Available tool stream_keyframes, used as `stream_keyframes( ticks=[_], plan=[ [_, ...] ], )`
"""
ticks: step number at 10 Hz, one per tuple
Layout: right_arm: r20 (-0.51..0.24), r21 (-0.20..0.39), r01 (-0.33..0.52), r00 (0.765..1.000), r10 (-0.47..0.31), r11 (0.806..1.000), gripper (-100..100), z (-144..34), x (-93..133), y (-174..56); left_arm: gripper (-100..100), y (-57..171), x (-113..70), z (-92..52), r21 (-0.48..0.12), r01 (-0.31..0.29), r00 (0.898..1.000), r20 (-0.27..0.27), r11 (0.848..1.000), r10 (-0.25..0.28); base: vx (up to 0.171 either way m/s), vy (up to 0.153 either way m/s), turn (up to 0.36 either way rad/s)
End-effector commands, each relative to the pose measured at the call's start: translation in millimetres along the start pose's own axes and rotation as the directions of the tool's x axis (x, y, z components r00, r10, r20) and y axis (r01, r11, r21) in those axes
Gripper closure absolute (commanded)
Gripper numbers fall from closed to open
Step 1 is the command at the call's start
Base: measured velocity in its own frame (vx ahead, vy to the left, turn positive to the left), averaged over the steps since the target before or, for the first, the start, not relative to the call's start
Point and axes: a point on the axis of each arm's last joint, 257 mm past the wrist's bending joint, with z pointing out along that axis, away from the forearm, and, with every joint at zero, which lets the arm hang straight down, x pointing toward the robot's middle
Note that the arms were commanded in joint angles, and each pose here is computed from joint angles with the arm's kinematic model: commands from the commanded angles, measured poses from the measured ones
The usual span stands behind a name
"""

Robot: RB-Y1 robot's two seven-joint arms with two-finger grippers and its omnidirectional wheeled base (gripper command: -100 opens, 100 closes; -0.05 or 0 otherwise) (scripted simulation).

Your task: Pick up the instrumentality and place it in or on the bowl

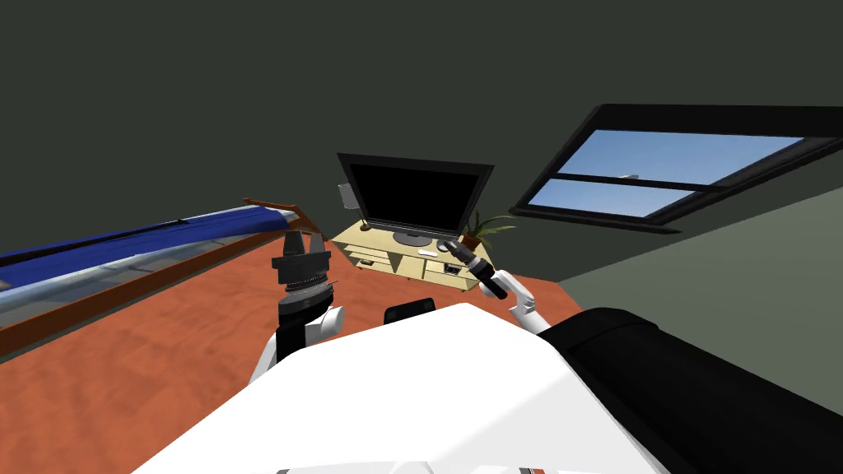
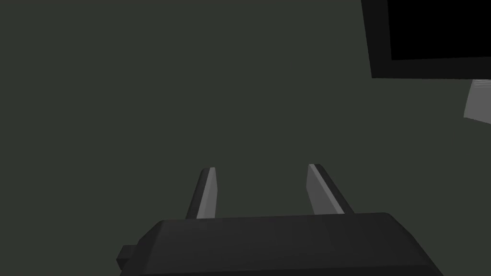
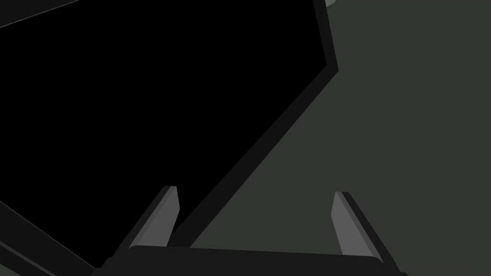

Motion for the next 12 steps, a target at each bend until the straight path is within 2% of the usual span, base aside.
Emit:
stream_keyframes(
  ticks=[1, 2, 3, 4, 5, 6, 7, 8, 9, 10, 11, 12],
  plan=[
    [-0.083, 0.022, 0.039, 0.996, -0.037, 0.999, -100, -5.3, 21.4, -18.5, 0, 0.0, 0.0, 0.0, 0.0, 0.0, 1.0, 0.0, 1.0, 0.0, -0.068, -0.03, 0.364],
    [-0.092, 0.022, 0.053, 0.995, -0.051, 0.998, -100, -5.7, 23.2, -19.2, 0, 0.0, 0.1, 0.1, 0.0, 0.0, 1.0, 0.0, 1.0, 0.0, -0.042, -0.027, 0.177],
    [-0.161, 0.039, 0.08, 0.984, -0.073, 0.996, -100, -14.3, 40.6, -34.9, 0, 0.0, 0.0, 0.0, 0.0, 0.0, 1.0, 0.0, 1.0, 0.0, -0.035, -0.015, 0.312],
    [-0.166, 0.038, 0.089, 0.983, -0.082, 0.995, -100, -14.5, 41.7, -35.0, 0, 0.0, 0.1, 0.0, 0.0, 0.0, 1.0, 0.0, 1.0, 0.0, -0.028, -0.018, 0.168],
    [-0.237, 0.055, 0.116, 0.966, -0.1, 0.992, -100, -25.5, 59.5, -51.4, 0, 0.0, 0.0, 0.0, 0.0, 0.0, 1.0, 0.0, 1.0, 0.0, -0.025, -0.012, 0.354],
    [-0.242, 0.053, 0.124, 0.964, -0.108, 0.991, -100, -25.7, 60.5, -51.6, 0, 0.0, 0.1, 0.0, 0.0, 0.0, 1.0, 0.0, 1.0, 0.0, -0.021, -0.018, 0.182],
    [-0.309, 0.061, 0.15, 0.943, -0.124, 0.987, -100, -37.1, 76.5, -65.0, 0, 0.0, 0.0, 0.0, 0.0, 0.0, 1.0, 0.0, 1.0, 0.0, -0.019, -0.008, 0.357],
    [-0.318, 0.066, 0.159, 0.939, -0.13, 0.985, -100, -39.5, 79.2, -68.7, 0, 0.0, 0.0, 0.0, 0.0, 0.0, 1.0, 0.0, 1.0, 0.0, -0.012, -0.013, 0.184],
    [-0.386, 0.074, 0.183, 0.912, -0.141, 0.98, -100, -53.4, 95.3, -82.9, 0, 0.0, 0.0, 0.0, 0.0, 0.0, 1.0, 0.0, 1.0, 0.0, -0.006, -0.004, 0.336],
    [-0.394, 0.078, 0.192, 0.907, -0.146, 0.978, -100, -55.8, 97.6, -86.3, 0, 0.0, 0.0, 0.0, 0.0, 0.0, 1.0, 0.0, 1.0, 0.0, -0.001, -0.01, 0.187],
    [-0.458, 0.081, 0.214, 0.875, -0.155, 0.973, -100, -70.7, 112.5, -98.5, 0, 0.0, 0.0, -0.1, 0.0, 0.0, 1.0, 0.0, 1.0, 0.0, 0.009, -0.003, 0.291],
    [-0.469, 0.088, 0.223, 0.869, -0.157, 0.971, -100, -74.8, 115.5, -103.9, 0, 0.0, 0.0, 0.0, 0.0, 0.0, 1.0, 0.0, 1.0, 0.0, 0.01, -0.006, 0.189]
  ],
)
